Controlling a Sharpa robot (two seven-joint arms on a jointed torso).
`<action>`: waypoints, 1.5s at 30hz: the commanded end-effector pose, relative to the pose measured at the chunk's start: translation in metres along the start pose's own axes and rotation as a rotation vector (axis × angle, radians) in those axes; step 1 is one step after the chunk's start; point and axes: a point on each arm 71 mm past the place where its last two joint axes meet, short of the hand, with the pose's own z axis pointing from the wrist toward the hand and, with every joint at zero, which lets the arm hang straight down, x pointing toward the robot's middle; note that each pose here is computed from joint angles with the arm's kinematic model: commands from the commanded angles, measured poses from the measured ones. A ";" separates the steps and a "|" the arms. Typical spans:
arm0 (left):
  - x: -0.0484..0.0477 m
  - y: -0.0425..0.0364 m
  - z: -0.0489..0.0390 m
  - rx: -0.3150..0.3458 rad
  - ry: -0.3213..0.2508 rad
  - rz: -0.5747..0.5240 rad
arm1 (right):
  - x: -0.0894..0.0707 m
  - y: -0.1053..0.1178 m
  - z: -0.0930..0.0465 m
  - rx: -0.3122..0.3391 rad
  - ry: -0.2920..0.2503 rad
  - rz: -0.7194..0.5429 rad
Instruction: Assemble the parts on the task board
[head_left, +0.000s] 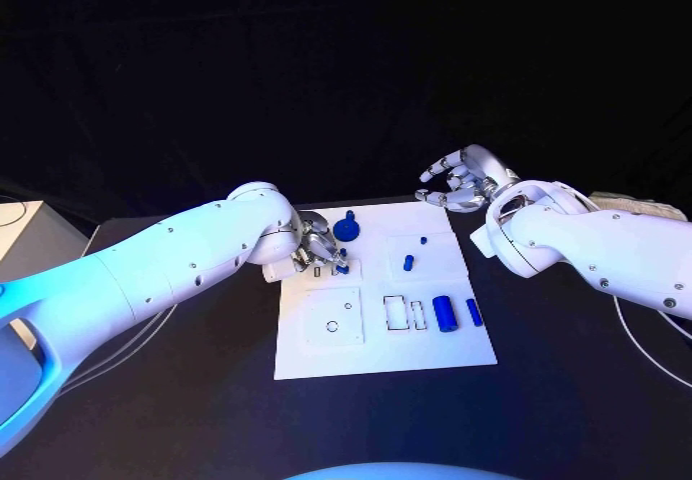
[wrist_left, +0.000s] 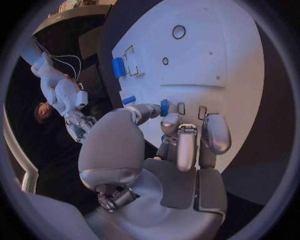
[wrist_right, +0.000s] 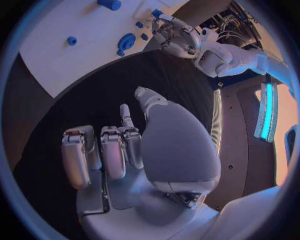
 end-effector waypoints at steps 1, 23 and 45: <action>-0.0017 -0.0001 -0.0036 0.026 -0.016 -0.050 | 0.000 0.000 0.000 -0.005 0.007 -0.011; -0.0112 0.0158 -0.0160 0.020 -0.115 -0.089 | -0.004 -0.006 0.000 0.012 0.002 -0.018; 0.0051 0.0110 0.0005 -0.018 -0.113 0.008 | -0.004 -0.006 -0.001 0.012 0.003 -0.021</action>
